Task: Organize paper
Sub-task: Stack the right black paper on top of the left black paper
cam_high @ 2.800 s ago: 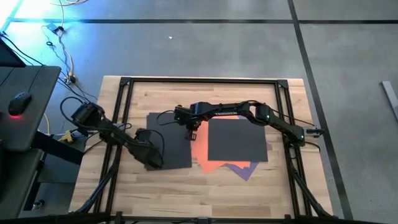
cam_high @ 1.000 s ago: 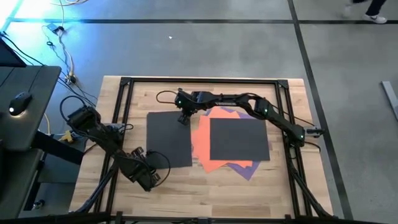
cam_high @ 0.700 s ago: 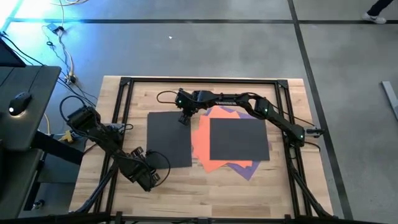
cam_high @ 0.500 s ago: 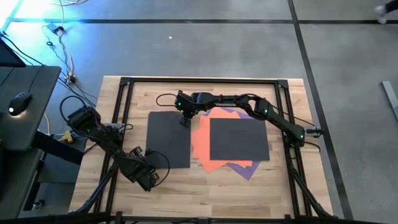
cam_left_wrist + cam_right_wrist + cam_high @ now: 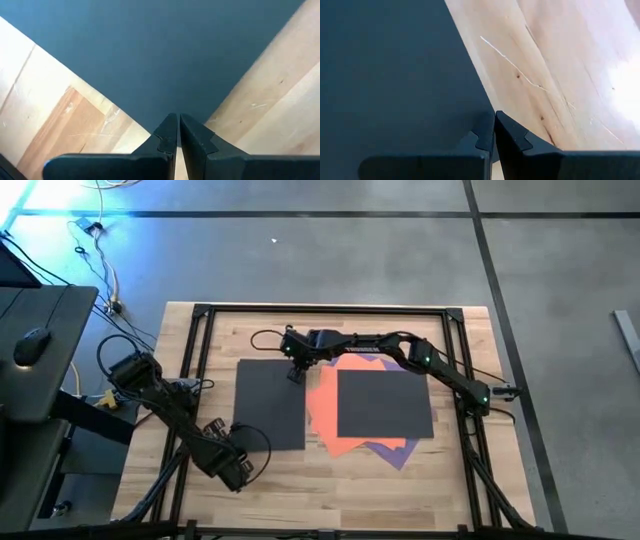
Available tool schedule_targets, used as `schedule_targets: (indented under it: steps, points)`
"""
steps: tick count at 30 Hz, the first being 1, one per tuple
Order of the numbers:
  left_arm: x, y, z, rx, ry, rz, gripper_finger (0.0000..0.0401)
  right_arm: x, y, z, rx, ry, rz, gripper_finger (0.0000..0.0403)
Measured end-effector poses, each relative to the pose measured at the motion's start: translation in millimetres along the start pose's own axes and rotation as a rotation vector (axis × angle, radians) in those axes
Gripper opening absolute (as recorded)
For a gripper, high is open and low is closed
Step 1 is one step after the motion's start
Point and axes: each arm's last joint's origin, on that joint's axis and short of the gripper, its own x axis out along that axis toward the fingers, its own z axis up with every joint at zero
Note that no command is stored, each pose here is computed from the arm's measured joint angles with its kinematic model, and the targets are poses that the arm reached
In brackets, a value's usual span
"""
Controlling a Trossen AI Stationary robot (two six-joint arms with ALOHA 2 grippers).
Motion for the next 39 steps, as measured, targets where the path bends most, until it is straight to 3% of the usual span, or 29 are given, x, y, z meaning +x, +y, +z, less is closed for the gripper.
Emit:
schedule_targets:
  steps: [12, 17, 31, 39]
  points:
    - [15.9, 17.4, -8.5, -0.057, 0.031, 0.089, 0.0, -2.6, 11.6, -1.9, -0.012, 0.005, 0.021, 0.0]
    - [12.3, 16.4, -7.9, -0.062, 0.049, 0.083, 0.0, -0.8, 20.5, -2.0, -0.031, -0.011, 0.06, 0.0]
    - [-0.8, 13.9, -7.5, -0.072, 0.065, 0.111, 0.0, 0.8, 23.2, -2.2, -0.002, -0.022, 0.03, 0.0]
    - [-1.6, 12.9, -6.4, -0.072, 0.031, 0.104, 0.0, -13.7, 25.8, 4.6, 0.001, -0.068, 0.042, 0.0]
